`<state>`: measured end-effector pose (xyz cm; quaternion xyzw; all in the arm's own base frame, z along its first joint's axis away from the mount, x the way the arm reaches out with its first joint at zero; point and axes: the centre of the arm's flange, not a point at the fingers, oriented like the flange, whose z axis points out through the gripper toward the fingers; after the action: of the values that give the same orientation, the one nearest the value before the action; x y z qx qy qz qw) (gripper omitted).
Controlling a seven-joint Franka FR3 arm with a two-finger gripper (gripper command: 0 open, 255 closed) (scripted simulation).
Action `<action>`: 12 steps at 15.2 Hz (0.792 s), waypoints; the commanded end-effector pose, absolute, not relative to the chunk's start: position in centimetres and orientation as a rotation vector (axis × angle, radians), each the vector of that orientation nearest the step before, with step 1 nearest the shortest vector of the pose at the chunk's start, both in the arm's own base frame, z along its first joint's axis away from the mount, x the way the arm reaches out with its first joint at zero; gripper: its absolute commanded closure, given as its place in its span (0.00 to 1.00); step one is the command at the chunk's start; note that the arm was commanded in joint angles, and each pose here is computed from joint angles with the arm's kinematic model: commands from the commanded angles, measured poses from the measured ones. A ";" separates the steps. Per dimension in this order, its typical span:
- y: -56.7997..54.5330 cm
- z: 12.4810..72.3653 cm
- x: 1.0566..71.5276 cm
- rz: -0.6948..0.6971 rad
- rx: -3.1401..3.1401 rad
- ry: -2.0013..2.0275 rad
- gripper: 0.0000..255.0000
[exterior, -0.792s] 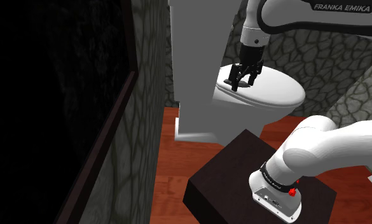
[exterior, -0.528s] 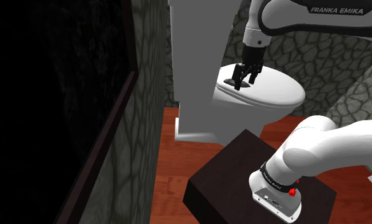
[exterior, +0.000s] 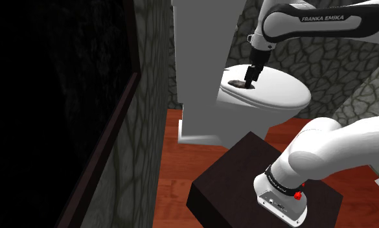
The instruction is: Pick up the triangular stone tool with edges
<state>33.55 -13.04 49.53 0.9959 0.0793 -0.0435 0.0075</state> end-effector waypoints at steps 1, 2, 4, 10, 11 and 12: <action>-15.3 48.5 34.8 -0.116 3.100 0.366 0.00; -16.3 48.2 35.4 -0.106 3.093 0.420 0.00; -18.3 47.4 36.7 -0.087 3.076 0.527 0.00; -22.7 45.1 40.4 -0.040 3.020 0.782 0.00; -22.7 44.6 40.4 -0.040 3.020 0.782 0.00; -22.7 44.0 40.4 -0.040 3.020 0.782 0.00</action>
<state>40.42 -22.59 44.48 0.9686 0.2481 -0.0135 0.0106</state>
